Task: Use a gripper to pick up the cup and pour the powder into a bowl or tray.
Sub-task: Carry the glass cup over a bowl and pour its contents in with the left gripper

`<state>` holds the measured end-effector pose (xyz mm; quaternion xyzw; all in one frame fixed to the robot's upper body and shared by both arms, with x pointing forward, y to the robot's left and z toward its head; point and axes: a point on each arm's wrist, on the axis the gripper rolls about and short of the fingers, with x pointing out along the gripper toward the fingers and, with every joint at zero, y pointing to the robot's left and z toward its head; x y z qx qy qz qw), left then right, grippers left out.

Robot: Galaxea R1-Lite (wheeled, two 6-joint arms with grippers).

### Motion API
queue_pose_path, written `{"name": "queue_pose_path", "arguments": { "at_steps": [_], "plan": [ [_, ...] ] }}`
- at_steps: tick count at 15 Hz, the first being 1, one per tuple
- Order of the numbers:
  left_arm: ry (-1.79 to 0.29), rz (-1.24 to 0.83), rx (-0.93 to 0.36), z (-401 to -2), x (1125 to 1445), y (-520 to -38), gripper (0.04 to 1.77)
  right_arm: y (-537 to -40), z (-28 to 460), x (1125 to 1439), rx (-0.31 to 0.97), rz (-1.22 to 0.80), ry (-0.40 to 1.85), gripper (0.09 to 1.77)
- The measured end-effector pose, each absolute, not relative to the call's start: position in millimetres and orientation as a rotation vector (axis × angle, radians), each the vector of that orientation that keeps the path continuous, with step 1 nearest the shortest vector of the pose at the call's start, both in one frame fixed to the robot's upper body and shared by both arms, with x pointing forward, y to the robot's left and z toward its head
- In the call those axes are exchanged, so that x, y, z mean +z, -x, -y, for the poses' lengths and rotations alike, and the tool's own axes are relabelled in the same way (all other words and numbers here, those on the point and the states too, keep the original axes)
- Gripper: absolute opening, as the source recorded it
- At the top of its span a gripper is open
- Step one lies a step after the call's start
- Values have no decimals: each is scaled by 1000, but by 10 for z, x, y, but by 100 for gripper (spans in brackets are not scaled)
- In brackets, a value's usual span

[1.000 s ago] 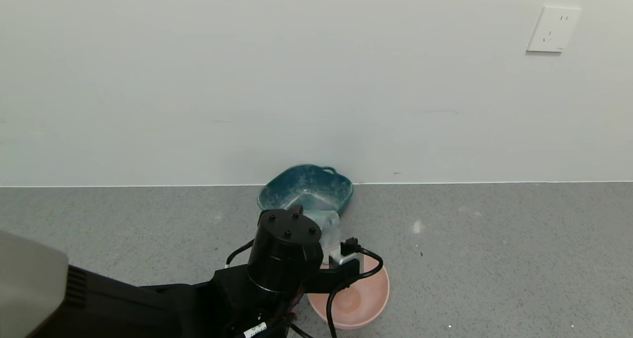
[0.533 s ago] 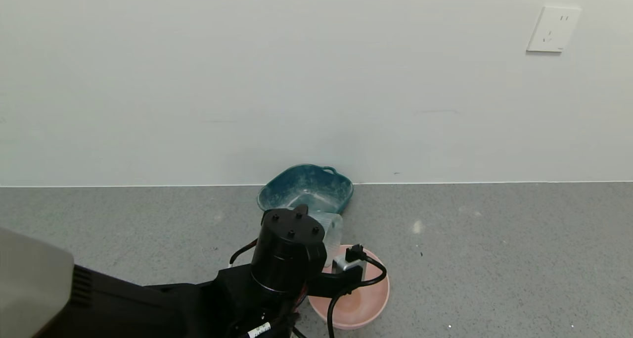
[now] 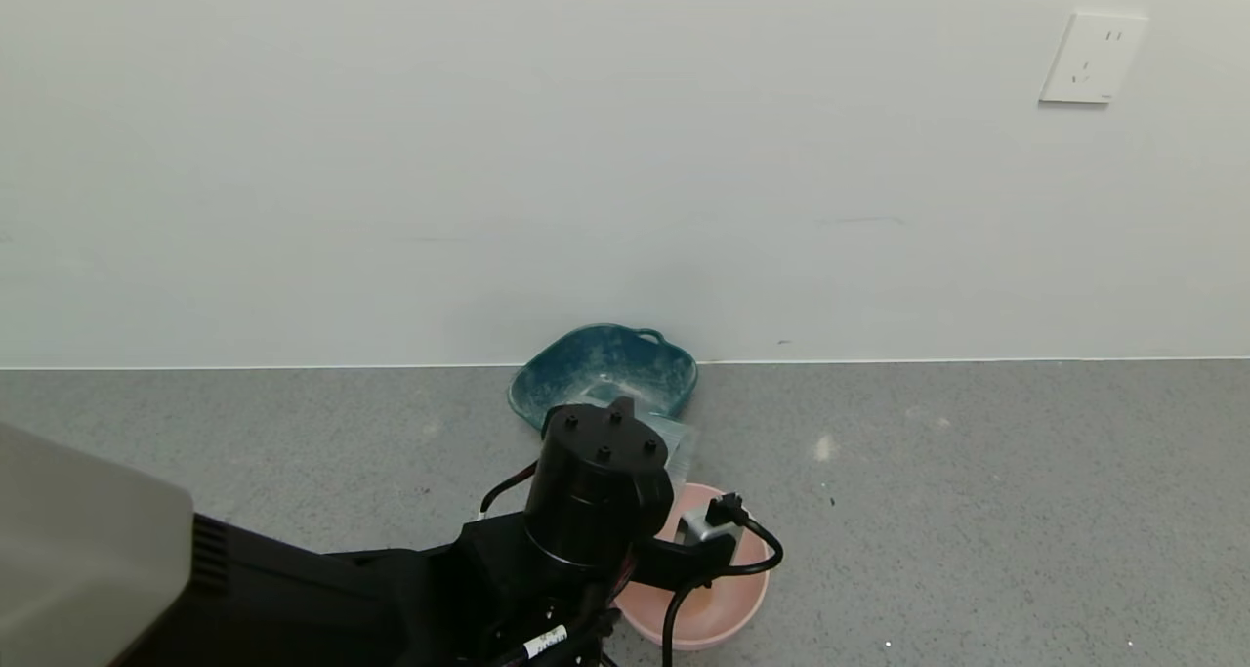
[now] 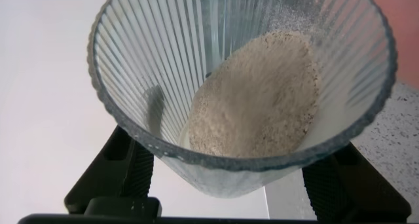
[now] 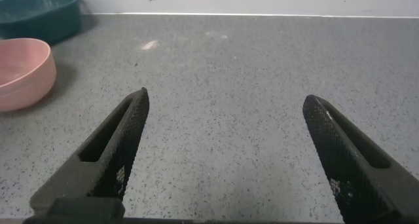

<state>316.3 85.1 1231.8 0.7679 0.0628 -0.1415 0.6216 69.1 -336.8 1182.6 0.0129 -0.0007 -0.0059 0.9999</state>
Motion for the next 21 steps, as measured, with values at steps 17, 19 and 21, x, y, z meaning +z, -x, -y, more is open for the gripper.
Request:
{"name": "queue_pose_path", "arguments": {
  "at_steps": [17,19,21],
  "plan": [
    [-2054,-133,-329,-801,12303,-3155,129,-691,3368,11826,-12,1,-26,171],
    [-2056,-135,-325,-800,12305,-3156,129,-691,3368,11826,-12,1,-26,171],
    [-2052,-134,-320,-797,12308,-3160,129,-691,3368,11826,-12,1,-26,171]
  ]
}}
